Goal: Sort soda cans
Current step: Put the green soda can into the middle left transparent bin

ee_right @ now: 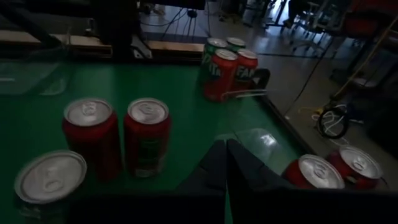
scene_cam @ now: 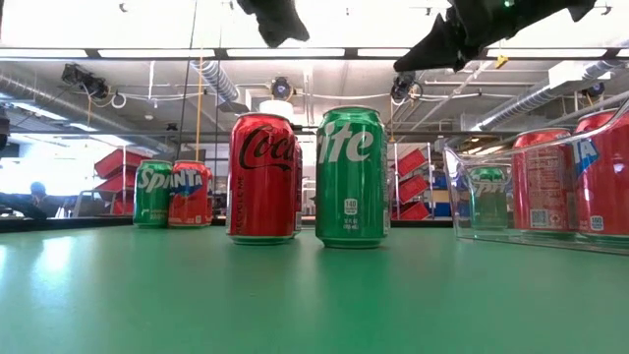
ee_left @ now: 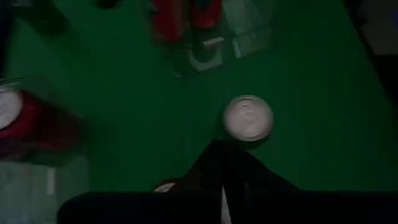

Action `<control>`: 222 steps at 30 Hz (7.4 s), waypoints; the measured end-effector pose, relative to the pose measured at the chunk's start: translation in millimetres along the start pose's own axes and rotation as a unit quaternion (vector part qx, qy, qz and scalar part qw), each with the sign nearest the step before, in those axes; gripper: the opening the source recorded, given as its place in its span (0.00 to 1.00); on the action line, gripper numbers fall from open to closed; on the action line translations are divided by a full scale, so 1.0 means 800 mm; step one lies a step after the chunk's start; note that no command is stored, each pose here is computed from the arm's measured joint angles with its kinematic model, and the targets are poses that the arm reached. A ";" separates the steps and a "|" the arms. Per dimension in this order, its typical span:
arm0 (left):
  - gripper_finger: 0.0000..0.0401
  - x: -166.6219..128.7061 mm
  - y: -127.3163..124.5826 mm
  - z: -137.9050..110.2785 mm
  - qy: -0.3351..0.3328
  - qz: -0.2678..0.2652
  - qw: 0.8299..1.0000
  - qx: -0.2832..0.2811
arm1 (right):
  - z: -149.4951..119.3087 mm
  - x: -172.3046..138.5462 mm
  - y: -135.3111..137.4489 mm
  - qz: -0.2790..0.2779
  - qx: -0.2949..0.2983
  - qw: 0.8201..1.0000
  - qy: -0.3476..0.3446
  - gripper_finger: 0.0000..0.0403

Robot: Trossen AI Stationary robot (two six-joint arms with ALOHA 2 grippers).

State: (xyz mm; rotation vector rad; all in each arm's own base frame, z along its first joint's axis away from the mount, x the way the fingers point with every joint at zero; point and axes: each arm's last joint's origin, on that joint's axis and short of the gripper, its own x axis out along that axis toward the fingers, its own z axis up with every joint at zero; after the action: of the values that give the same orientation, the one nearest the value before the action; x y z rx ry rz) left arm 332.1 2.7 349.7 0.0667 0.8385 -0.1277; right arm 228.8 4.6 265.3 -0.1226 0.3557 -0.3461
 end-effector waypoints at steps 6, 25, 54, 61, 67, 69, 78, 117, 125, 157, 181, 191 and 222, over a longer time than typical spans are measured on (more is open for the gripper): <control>0.17 0.026 -0.028 0.028 0.060 -0.031 0.997 0.024 | -0.011 -0.006 -0.008 -0.008 -0.001 1.000 0.010 0.00; 0.65 0.098 -0.056 0.033 0.120 -0.050 0.992 0.001 | -0.016 -0.006 -0.008 -0.006 -0.003 1.000 0.014 0.00; 0.66 0.104 -0.048 0.039 0.085 0.002 0.995 -0.058 | -0.018 -0.007 -0.007 -0.003 0.002 1.000 0.021 0.00; 0.66 0.116 -0.048 0.031 0.085 0.001 0.995 -0.057 | -0.018 -0.007 -0.007 0.001 0.002 1.000 0.021 0.00; 0.66 0.117 -0.047 0.031 0.079 0.002 0.995 -0.057 | -0.018 -0.007 -0.006 0.014 0.002 1.000 0.021 0.00; 0.65 0.124 -0.047 0.029 0.086 -0.002 0.995 -0.057 | -0.018 -0.006 -0.006 0.014 0.002 1.000 0.021 0.00; 0.51 0.130 -0.046 0.027 0.103 0.003 0.994 -0.027 | -0.016 -0.007 -0.003 0.040 0.018 0.999 0.013 0.00; 0.00 0.067 0.026 0.026 -0.176 0.087 0.979 -0.054 | 0.016 0.011 0.079 0.137 0.101 0.967 -0.188 0.00; 0.00 0.086 0.028 0.024 -0.170 0.082 0.979 -0.077 | 0.018 0.016 0.070 0.124 0.112 0.967 -0.190 0.00; 0.00 0.120 0.031 0.006 -0.094 0.121 0.986 -0.061 | 0.041 0.012 0.067 0.139 0.112 0.956 -0.232 0.00; 0.00 0.040 0.038 0.007 -0.109 0.069 0.992 -0.002 | 0.004 0.008 0.095 0.121 0.045 0.987 -0.094 0.00; 0.05 0.050 0.003 -0.004 -0.047 -0.004 0.999 -0.019 | -0.002 0.007 0.093 0.120 0.034 0.990 -0.068 0.00; 0.70 0.103 -0.037 -0.005 -0.019 -0.028 0.992 -0.120 | 0.004 -0.029 0.064 0.100 0.021 0.994 -0.039 0.00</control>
State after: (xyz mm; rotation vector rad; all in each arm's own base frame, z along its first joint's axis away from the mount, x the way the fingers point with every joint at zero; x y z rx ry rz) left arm 379.5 -33.7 285.0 -0.1852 0.8120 -0.0787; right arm 225.6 61.0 266.4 -0.0582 0.2808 -0.1511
